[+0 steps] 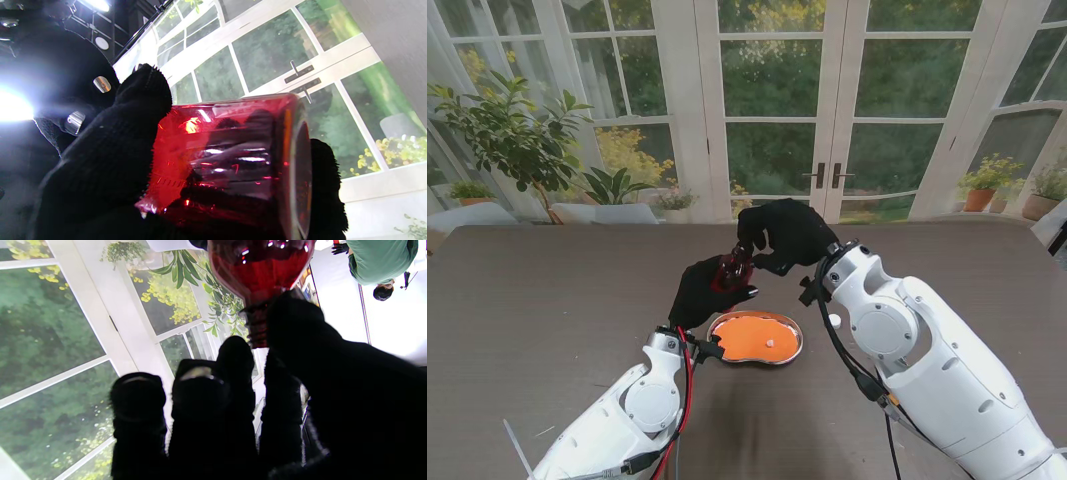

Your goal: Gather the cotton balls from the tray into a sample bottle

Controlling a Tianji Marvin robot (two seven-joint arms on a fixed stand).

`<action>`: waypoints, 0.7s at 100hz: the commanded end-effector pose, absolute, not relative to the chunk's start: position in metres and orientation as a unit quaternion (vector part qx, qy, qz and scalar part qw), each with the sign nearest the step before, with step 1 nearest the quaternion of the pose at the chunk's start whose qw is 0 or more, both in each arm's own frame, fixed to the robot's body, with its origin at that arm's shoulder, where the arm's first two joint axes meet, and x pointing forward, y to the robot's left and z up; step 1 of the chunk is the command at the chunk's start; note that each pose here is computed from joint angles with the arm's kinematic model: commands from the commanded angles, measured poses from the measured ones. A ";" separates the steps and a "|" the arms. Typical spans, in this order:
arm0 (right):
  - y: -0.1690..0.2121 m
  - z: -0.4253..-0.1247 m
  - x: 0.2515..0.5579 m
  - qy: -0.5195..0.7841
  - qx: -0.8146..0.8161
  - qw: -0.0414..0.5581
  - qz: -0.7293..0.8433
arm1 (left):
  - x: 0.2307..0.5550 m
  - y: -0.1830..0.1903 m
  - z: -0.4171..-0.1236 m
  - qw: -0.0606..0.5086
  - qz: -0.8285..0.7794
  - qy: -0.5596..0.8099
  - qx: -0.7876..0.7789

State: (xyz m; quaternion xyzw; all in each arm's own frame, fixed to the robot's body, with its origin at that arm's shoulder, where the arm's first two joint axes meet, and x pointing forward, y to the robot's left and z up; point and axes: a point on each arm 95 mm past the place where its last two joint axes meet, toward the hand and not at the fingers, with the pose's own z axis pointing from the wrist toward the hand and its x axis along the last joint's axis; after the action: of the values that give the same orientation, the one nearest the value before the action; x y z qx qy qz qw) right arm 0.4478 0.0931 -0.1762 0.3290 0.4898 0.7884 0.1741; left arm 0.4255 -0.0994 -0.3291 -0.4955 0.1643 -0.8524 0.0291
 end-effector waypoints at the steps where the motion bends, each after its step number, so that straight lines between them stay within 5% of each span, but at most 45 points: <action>1: 0.097 -0.180 0.447 0.499 0.331 0.166 0.784 | 0.426 -0.103 -0.326 0.023 -0.852 0.168 -0.495; 70: 0.099 -0.185 0.444 0.479 0.343 0.160 0.792 | 0.425 -0.103 -0.327 0.022 -0.850 0.172 -0.497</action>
State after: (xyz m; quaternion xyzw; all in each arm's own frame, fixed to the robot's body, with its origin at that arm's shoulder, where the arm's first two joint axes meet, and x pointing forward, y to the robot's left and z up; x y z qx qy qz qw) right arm 0.4470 0.0945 -0.1798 0.3295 0.4816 0.7935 0.1727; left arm 0.4262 -0.0980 -0.3289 -0.4986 0.1656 -0.8503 0.0305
